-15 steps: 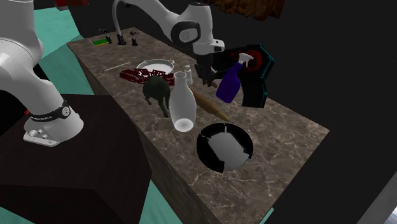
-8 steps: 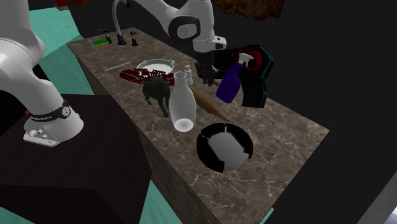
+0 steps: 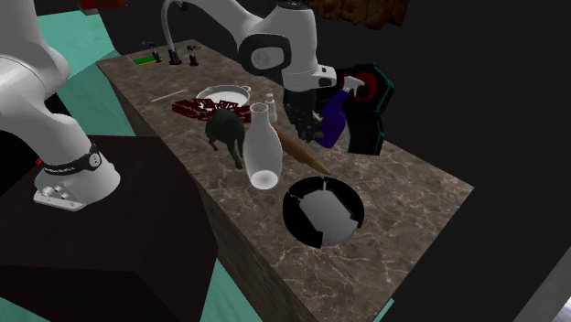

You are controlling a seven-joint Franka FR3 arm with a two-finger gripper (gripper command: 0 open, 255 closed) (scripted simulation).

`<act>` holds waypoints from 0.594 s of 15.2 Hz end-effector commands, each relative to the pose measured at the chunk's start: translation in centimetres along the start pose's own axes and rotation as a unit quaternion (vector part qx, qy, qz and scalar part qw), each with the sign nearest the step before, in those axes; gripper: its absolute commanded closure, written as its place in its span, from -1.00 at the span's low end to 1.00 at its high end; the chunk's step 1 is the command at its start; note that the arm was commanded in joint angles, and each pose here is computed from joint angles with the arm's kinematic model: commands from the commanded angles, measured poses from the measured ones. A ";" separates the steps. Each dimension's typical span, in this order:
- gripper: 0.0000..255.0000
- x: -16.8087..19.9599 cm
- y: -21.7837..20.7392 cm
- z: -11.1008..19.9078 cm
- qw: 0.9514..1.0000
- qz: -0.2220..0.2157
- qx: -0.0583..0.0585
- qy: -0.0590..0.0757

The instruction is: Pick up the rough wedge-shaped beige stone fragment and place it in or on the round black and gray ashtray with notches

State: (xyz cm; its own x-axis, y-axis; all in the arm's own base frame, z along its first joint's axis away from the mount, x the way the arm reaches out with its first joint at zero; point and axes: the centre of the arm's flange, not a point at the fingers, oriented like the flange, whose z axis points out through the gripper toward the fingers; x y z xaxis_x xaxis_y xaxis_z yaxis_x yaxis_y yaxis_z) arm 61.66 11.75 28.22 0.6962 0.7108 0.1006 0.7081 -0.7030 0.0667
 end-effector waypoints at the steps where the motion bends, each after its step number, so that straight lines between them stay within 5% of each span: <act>1: 1.00 -1.9 2.1 0.1 1.000 -0.001 0.000 0.000; 9: 1.00 -8.1 10.6 -0.3 1.000 -0.001 0.000 0.000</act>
State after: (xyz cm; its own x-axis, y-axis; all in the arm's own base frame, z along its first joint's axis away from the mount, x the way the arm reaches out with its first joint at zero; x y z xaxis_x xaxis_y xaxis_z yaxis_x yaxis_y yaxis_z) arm 63.34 -0.20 28.28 0.6962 0.7107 0.1009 0.7080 -0.7030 0.0672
